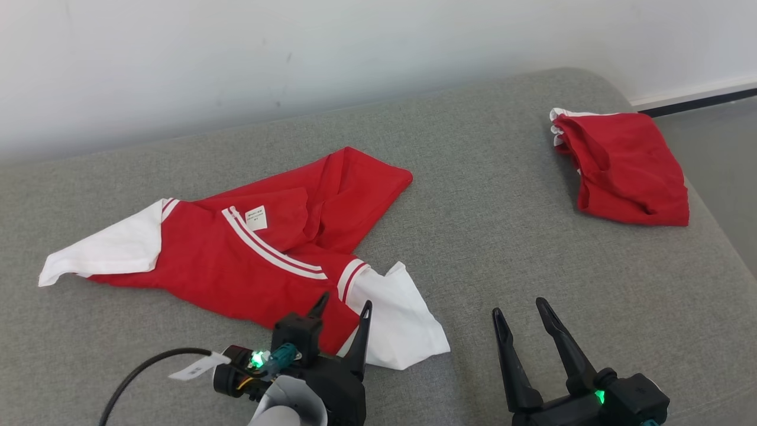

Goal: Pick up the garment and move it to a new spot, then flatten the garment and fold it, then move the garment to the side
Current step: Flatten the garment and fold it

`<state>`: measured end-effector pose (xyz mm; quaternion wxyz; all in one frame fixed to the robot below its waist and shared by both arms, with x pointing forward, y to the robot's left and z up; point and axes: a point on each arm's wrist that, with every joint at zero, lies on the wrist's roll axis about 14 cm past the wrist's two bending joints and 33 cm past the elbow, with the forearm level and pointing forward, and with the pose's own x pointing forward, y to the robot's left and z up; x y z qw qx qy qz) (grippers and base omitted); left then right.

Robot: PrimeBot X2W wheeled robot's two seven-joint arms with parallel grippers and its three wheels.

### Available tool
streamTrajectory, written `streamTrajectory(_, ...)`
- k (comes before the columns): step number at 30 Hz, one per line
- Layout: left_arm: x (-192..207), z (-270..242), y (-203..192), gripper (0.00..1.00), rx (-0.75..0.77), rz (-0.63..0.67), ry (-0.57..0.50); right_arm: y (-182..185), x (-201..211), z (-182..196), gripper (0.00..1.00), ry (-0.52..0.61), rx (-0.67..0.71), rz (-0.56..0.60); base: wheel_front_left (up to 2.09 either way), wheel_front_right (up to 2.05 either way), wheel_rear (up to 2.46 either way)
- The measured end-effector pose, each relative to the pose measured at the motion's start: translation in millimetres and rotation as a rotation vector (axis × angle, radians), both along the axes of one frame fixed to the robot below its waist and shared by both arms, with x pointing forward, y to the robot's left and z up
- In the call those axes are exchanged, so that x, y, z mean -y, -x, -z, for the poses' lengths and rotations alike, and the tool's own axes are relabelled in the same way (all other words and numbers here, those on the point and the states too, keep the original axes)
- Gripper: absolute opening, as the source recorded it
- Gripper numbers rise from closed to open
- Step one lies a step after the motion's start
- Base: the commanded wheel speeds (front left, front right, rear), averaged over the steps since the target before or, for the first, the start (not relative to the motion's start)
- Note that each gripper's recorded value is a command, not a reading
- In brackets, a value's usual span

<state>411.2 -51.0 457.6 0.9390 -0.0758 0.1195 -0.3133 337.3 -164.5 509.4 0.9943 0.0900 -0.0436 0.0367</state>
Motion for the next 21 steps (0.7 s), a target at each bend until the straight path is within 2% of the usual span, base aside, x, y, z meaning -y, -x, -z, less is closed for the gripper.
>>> streamTrajectory(13,1,26,0,1.0,0.015,0.008,-0.225,6,0,-1,1.0,-0.001,0.003,0.002,0.0,0.0,0.0)
streamTrajectory(19,-13,34,-8,1.0,0.009,-0.048,-0.259,6,-1,-2,1.0,-0.001,0.005,0.001,0.0,0.0,0.0)
streamTrajectory(20,-14,34,-9,0.83,0.013,-0.051,-0.261,6,-1,-2,1.0,-0.001,0.006,0.001,0.0,0.0,0.0)
streamTrajectory(21,-15,34,-10,0.27,0.013,-0.054,-0.258,7,-1,-2,1.0,-0.001,0.007,0.0,0.0,0.0,0.0)
